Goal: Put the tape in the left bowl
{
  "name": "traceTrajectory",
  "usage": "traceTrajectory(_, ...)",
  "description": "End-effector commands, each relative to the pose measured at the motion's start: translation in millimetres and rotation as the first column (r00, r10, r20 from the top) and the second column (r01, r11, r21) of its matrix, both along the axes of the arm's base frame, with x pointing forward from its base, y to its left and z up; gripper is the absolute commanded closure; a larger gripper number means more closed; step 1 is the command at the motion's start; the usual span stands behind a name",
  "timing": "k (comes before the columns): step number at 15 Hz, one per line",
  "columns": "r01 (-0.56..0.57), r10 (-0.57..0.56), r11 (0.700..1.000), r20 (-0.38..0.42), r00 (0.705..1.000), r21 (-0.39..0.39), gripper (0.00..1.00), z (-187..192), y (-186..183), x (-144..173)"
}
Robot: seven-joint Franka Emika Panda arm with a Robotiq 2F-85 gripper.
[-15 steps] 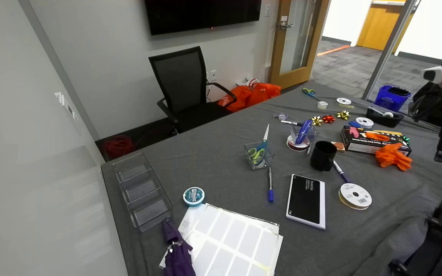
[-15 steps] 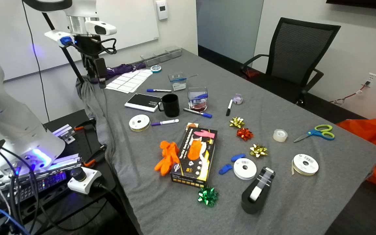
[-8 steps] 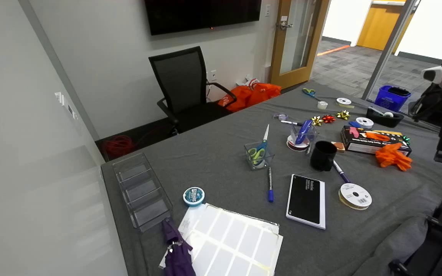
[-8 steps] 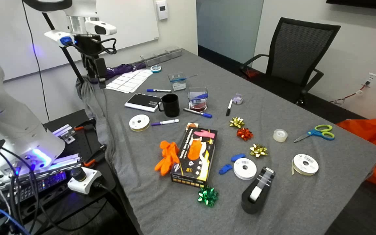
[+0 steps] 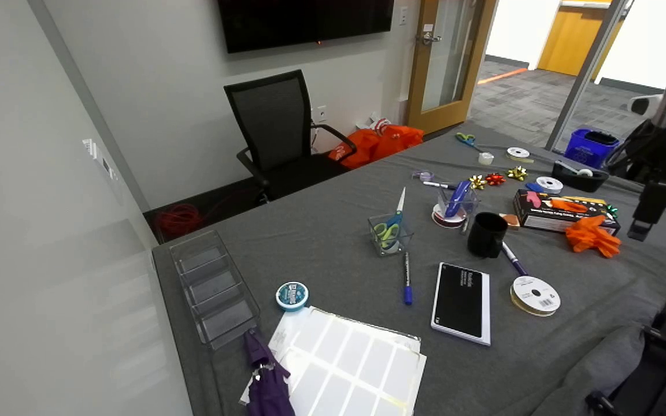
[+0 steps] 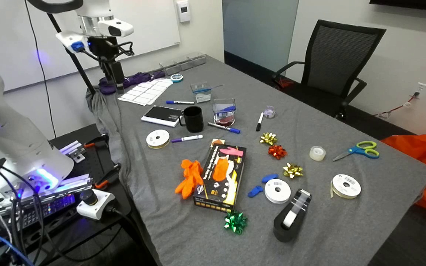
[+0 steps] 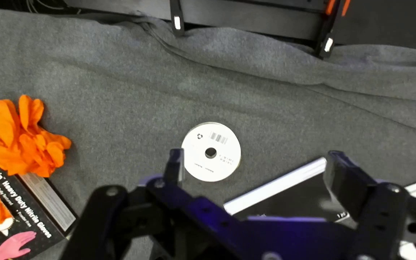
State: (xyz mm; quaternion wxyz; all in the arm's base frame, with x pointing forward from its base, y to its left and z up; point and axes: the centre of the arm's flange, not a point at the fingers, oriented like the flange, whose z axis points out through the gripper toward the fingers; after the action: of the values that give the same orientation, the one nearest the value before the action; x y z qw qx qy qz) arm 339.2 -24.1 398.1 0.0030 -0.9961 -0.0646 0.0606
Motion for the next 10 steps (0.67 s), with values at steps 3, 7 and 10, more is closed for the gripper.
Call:
traceTrajectory(3,0.101,-0.107,0.992,0.079,0.991,0.072,0.0,-7.2,20.3,37.5)
traceTrajectory(7,0.189,-0.197,0.978,0.093,0.976,0.093,0.0,-14.4,31.5,57.6)
traceTrajectory(10,0.222,-0.233,0.969,0.103,0.967,0.107,0.0,-21.3,33.4,68.4)
